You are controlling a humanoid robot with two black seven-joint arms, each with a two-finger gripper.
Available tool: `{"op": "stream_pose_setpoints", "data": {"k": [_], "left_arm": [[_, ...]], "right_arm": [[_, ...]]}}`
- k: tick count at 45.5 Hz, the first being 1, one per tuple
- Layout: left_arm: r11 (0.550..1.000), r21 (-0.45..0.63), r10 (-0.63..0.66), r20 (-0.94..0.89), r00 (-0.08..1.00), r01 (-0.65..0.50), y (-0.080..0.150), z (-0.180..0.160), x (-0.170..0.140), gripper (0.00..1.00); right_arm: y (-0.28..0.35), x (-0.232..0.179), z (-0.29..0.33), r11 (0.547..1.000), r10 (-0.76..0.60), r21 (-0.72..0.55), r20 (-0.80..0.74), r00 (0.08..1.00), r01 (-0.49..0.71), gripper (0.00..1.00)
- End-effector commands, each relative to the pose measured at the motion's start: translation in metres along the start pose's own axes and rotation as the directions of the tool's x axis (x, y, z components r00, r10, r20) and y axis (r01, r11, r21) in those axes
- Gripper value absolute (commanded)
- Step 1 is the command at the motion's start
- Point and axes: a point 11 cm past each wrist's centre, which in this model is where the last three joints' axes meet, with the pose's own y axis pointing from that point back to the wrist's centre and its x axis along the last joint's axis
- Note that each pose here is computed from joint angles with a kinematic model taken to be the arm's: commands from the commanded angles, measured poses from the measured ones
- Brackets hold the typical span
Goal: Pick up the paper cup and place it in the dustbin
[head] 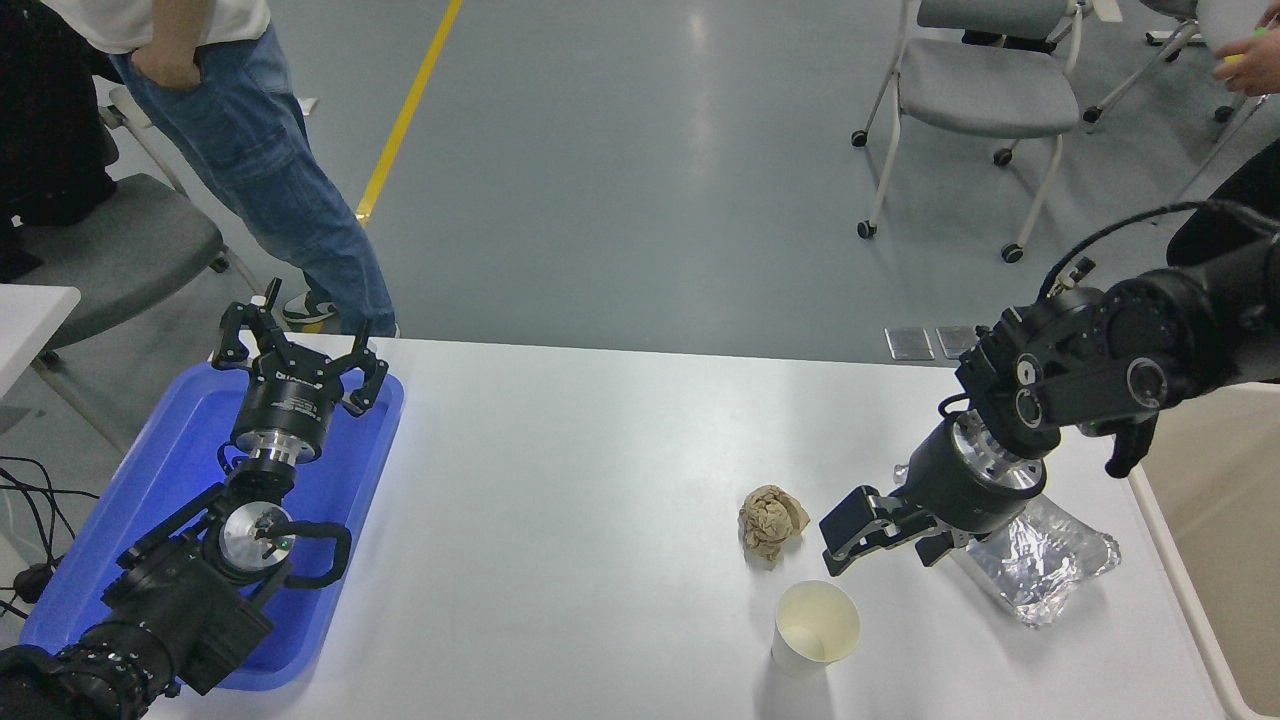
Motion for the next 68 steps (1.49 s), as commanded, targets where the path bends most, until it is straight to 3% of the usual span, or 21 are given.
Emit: {"op": "stream_pose_setpoints", "data": {"k": [1,38,41,46,51,55,68], "left_arm": [[1.0,0.0,-0.001,-0.001,1.0,0.001,0.0,0.0,0.0,1.0],[1.0,0.0,-0.001,-0.001,1.0,0.001,0.0,0.0,0.0,1.0],[1.0,0.001,-0.001,0.001,1.0,0.001,0.0,0.0,0.0,1.0],[1.0,0.001,-0.001,0.001,1.0,0.001,0.0,0.0,0.0,1.0],[1.0,0.0,-0.001,-0.001,1.0,0.001,0.0,0.0,0.0,1.0],[1.0,0.001,-0.001,0.001,1.0,0.001,0.0,0.0,0.0,1.0],[1.0,0.001,-0.001,0.001,1.0,0.001,0.0,0.0,0.0,1.0]], "right_arm": [[-0.038,-0.013,0.01,1.0,0.001,0.018,0.015,1.0,-0.001,1.0],[-0.09,-0.029,0.039,0.987,0.156,0.016,0.137,0.978,-0.159,0.98],[-0.091,-0.029,0.04,0.985,0.167,0.013,0.134,0.977,-0.17,0.89],[-0.09,-0.029,0.04,0.985,0.167,0.014,0.117,0.979,-0.17,0.65],[-0.089,-0.029,0.039,0.987,0.158,0.005,0.087,0.984,-0.159,0.23],[-0.086,-0.029,0.043,0.988,0.153,-0.009,0.06,0.986,-0.153,0.02],[-0.079,-0.022,0.04,0.986,0.169,0.003,0.044,0.985,-0.169,0.0]]}}
